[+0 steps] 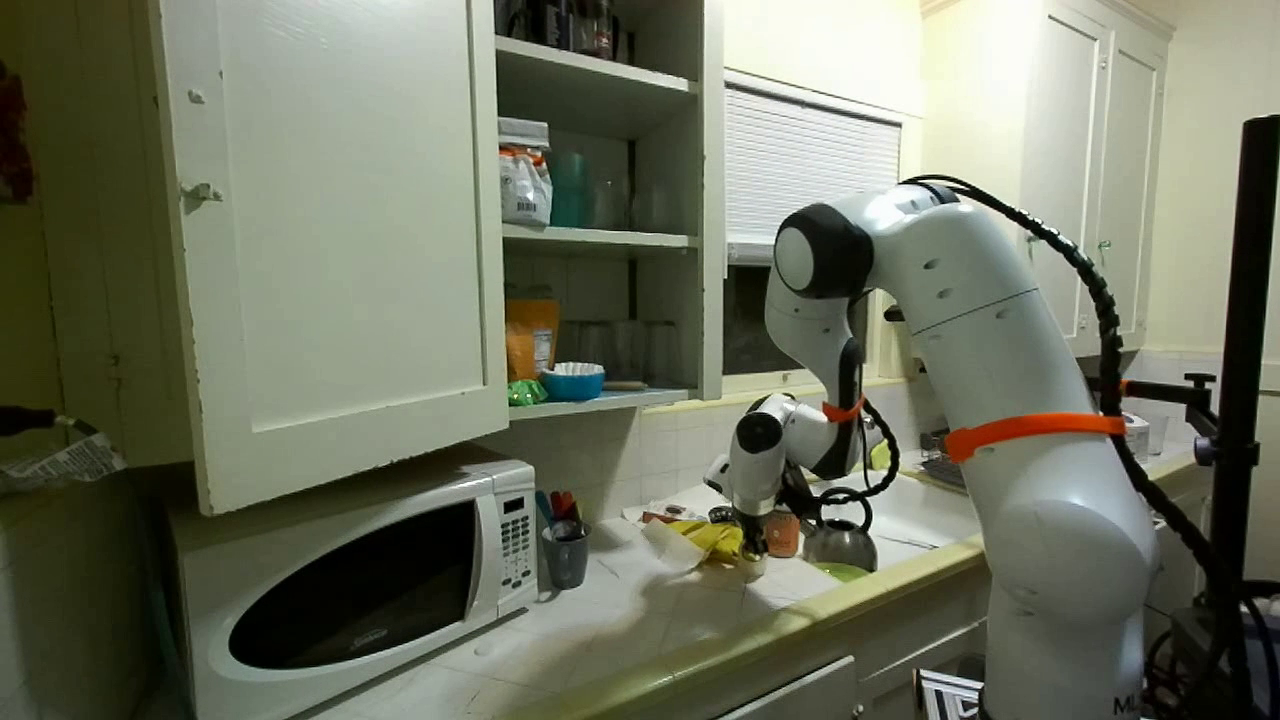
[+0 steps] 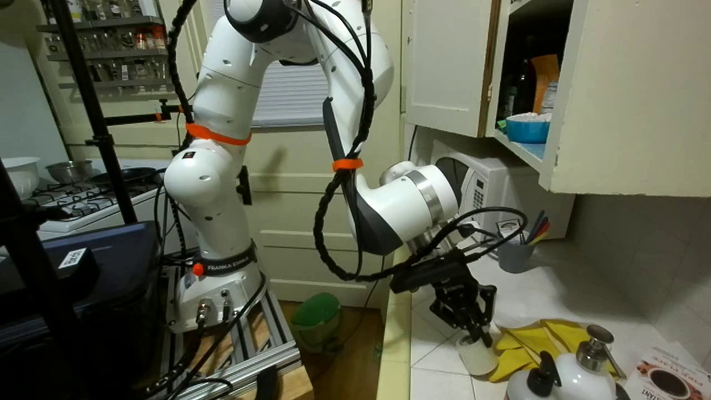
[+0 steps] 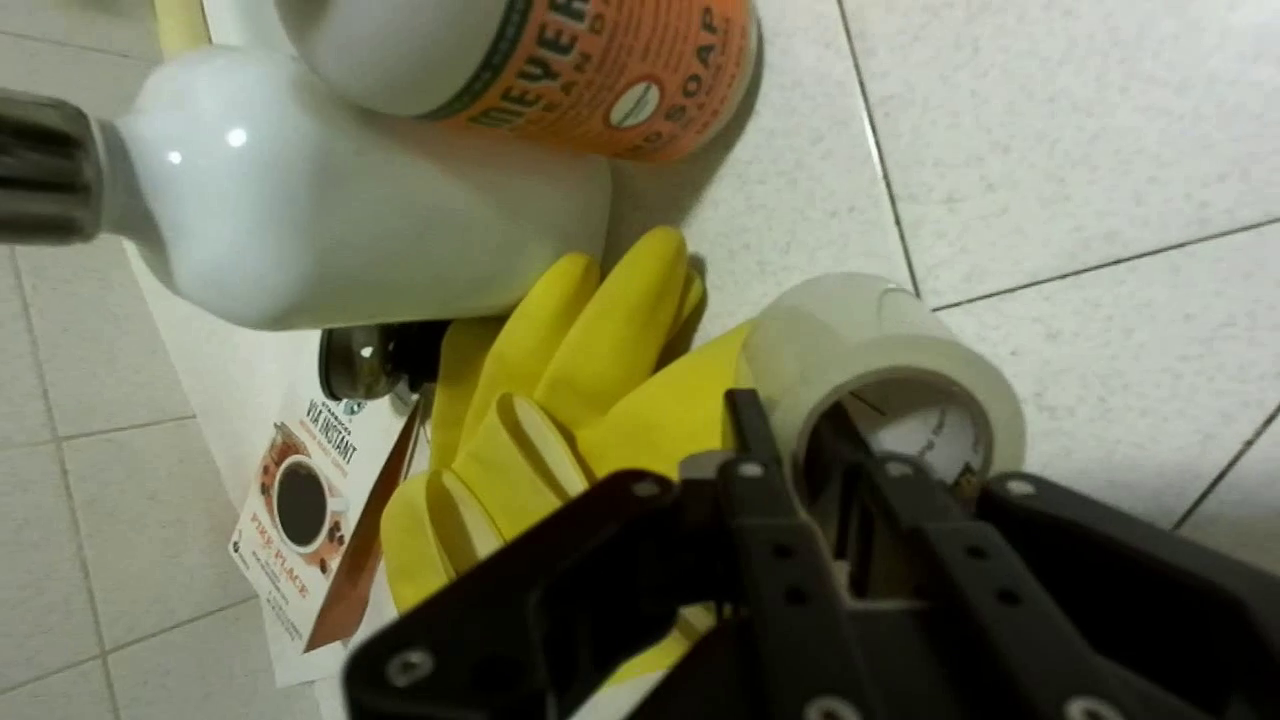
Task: Pick up one coffee pod from the counter and put it in the open upper cabinet.
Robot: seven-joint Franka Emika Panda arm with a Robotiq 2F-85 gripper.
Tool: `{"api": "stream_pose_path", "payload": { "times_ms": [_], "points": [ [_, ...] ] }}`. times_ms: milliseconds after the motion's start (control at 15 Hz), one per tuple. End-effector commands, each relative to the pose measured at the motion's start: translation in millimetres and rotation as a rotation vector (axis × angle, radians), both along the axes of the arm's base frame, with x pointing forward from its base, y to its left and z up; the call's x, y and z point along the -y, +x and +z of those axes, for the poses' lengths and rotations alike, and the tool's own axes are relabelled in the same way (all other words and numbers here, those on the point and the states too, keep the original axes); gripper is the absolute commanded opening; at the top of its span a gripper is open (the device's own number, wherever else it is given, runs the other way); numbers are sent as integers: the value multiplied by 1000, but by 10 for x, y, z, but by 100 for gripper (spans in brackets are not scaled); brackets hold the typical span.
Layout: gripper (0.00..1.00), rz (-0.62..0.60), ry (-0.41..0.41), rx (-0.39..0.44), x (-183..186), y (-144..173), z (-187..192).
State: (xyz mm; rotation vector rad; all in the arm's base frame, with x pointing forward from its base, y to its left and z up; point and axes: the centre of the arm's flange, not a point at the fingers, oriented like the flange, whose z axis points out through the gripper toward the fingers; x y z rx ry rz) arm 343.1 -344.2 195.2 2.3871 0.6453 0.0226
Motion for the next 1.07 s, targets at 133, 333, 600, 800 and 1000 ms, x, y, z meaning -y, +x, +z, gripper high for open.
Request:
{"api": "stream_pose_path", "payload": {
  "times_ms": [133, 333, 600, 800, 1000],
  "points": [
    [3, 70, 38, 54, -281, -431, 235],
    [3, 211, 67, 138, -478, -620, 594],
    [3, 309, 105, 287, -730, -570, 1194],
    [3, 327, 85, 366, -959, -570, 1551],
    [3, 306, 40, 484, -1087, -709, 1730]
  ]
}}
